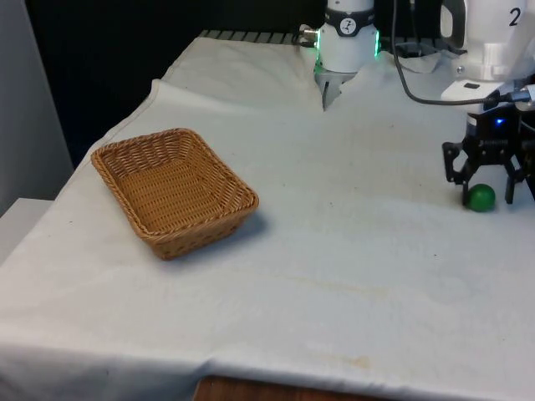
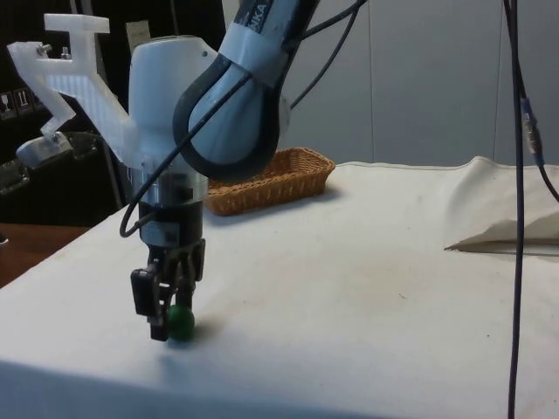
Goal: Pick up the ball and place it into the basket.
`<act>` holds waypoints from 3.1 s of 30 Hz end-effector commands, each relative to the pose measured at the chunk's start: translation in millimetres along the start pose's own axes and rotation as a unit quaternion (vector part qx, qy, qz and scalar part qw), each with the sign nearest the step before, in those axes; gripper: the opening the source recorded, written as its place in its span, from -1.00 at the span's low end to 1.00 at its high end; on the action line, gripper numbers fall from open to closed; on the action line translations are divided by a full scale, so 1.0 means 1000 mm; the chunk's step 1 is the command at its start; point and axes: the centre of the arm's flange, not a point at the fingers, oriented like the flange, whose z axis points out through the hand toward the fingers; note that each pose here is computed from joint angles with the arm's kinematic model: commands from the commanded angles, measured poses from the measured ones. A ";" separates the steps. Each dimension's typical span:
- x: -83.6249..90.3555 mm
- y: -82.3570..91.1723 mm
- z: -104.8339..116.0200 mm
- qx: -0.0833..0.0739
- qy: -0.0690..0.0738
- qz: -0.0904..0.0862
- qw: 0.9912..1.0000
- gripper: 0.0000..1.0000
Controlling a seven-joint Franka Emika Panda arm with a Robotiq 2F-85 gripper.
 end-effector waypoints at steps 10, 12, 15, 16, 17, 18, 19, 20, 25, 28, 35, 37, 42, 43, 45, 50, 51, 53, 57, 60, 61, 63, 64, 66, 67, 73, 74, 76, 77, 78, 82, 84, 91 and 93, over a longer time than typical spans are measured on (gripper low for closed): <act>0.000 -0.001 0.000 0.000 0.000 0.000 1.000 -0.98; 0.000 0.000 -0.002 0.000 -0.001 0.000 1.000 -0.98; 0.001 0.001 -0.008 0.001 -0.002 -0.001 1.000 -0.98; 0.001 0.002 -0.011 0.001 -0.002 -0.001 1.000 -0.98; 0.001 0.002 -0.014 0.001 -0.003 -0.001 1.000 -0.98; 0.002 0.003 -0.017 0.002 -0.004 0.000 1.000 -0.98; 0.001 0.004 -0.022 0.002 -0.007 0.000 1.000 -0.98; 0.001 0.006 -0.025 0.002 -0.009 0.000 1.000 -0.98; 0.000 0.011 -0.038 0.002 -0.011 0.002 1.000 -0.98; -0.002 0.018 -0.049 0.002 -0.014 0.003 1.000 -0.98; -0.007 0.031 -0.071 0.002 -0.015 0.007 1.000 -0.98; -0.008 0.034 -0.078 0.002 -0.014 0.007 1.000 -0.98; -0.010 0.041 -0.090 0.001 -0.015 0.009 1.000 -0.98; -0.011 0.045 -0.095 0.000 -0.015 0.009 1.000 -0.98; -0.011 0.048 -0.099 -0.002 -0.017 0.009 1.000 -0.98; -0.012 0.055 -0.109 -0.008 -0.020 0.008 1.000 -0.98; -0.012 0.057 -0.110 -0.010 -0.021 0.008 1.000 -0.98; -0.013 0.060 -0.113 -0.012 -0.023 0.008 1.000 -0.98; -0.012 0.067 -0.119 -0.019 -0.024 0.006 0.999 -0.98; -0.012 0.073 -0.122 -0.026 -0.025 0.004 0.999 -0.98; -0.012 0.075 -0.123 -0.028 -0.025 0.002 0.999 -0.98; -0.012 0.079 -0.124 -0.032 -0.027 0.001 0.999 -0.98; -0.012 0.080 -0.125 -0.034 -0.027 0.000 0.999 -0.98; -0.011 0.086 -0.128 -0.040 -0.028 -0.003 0.999 -0.98; -0.010 0.084 -0.127 -0.035 -0.026 -0.003 0.999 -0.98; -0.009 0.099 -0.133 -0.054 -0.031 -0.008 0.998 -0.98; -0.008 0.102 -0.135 -0.055 -0.031 -0.008 0.998 -0.98; -0.007 0.109 -0.138 -0.062 -0.034 -0.010 0.997 -0.98; -0.007 0.105 -0.135 -0.057 -0.031 -0.009 0.998 -0.98; -0.006 0.112 -0.139 -0.063 -0.034 -0.010 0.997 -0.98; 0.000 0.126 -0.144 -0.069 -0.037 -0.011 0.997 -0.98; 0.004 0.131 -0.146 -0.070 -0.038 -0.011 0.997 -0.98; 0.018 0.152 -0.149 -0.074 -0.039 -0.012 0.996 -0.98; 0.021 0.158 -0.149 -0.076 -0.039 -0.011 0.996 -0.98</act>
